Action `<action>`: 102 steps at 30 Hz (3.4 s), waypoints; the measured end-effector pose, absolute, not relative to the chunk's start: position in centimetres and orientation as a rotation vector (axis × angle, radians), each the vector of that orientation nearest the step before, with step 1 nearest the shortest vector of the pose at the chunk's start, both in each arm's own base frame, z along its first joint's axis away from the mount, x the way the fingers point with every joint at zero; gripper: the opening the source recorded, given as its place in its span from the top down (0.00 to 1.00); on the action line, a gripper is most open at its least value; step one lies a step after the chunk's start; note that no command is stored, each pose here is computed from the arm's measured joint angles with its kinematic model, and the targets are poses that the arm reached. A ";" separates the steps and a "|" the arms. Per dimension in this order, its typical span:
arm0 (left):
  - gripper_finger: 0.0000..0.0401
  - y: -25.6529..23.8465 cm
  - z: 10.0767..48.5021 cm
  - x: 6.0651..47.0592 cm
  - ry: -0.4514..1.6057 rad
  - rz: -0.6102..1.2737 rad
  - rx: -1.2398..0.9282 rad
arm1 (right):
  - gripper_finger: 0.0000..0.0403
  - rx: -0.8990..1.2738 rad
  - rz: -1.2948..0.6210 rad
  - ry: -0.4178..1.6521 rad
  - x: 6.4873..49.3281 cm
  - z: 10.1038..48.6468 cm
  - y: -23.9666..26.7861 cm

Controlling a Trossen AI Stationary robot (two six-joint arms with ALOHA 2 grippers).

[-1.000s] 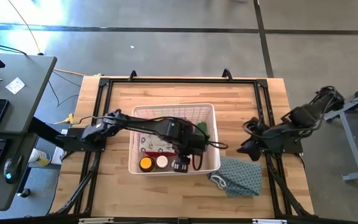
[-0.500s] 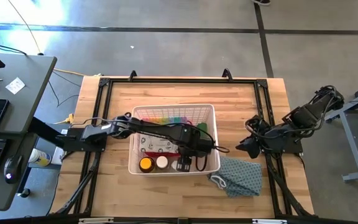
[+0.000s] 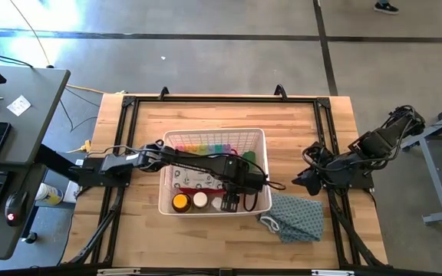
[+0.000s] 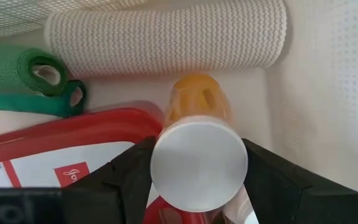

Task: Pick & place medical supplies in basket/bin
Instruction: Put the orange pill bottle into the white container, then return to Home Position

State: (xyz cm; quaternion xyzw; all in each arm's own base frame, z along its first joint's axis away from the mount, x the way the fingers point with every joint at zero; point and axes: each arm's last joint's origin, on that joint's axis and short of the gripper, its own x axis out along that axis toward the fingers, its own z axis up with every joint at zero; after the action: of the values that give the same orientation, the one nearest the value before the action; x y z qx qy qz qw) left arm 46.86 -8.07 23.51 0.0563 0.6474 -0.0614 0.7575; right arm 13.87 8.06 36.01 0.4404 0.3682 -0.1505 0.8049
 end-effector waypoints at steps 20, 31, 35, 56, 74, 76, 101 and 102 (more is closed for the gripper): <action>0.26 -8.2 23.1 46.9 1.423 -0.161 0.059 | 0.52 0.904 -0.305 0.803 13.8 36.0 8.1; 0.13 -8.1 24.6 46.3 1.429 -0.177 0.043 | 0.52 0.907 -0.301 0.800 13.8 36.0 8.1; 0.14 -8.0 26.0 45.7 1.408 -0.163 0.050 | 0.52 0.909 -0.299 0.798 13.9 36.0 8.1; 0.26 -7.1 36.6 41.1 1.117 -0.123 -0.028 | 0.52 0.916 -0.238 0.716 14.5 36.7 8.4; 0.40 -4.9 43.8 32.8 1.026 0.273 -0.105 | 0.52 0.595 -0.311 0.674 22.4 33.9 8.0; 0.42 -4.7 44.9 31.6 0.989 0.290 -0.146 | 0.53 0.568 -0.297 0.643 22.8 34.4 8.1; 0.86 -3.8 43.4 13.4 0.226 0.295 -0.329 | 0.98 0.510 -0.353 0.165 13.2 43.8 4.1; 0.87 -3.5 42.4 12.8 0.175 0.283 -0.356 | 0.99 0.514 -0.358 0.155 12.9 43.9 4.0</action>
State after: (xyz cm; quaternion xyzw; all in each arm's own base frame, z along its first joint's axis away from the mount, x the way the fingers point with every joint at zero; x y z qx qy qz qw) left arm 12.79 -3.49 42.43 -0.1763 0.0867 0.1403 0.9704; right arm 12.90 3.96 43.91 0.2527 0.0760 -0.1760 0.9484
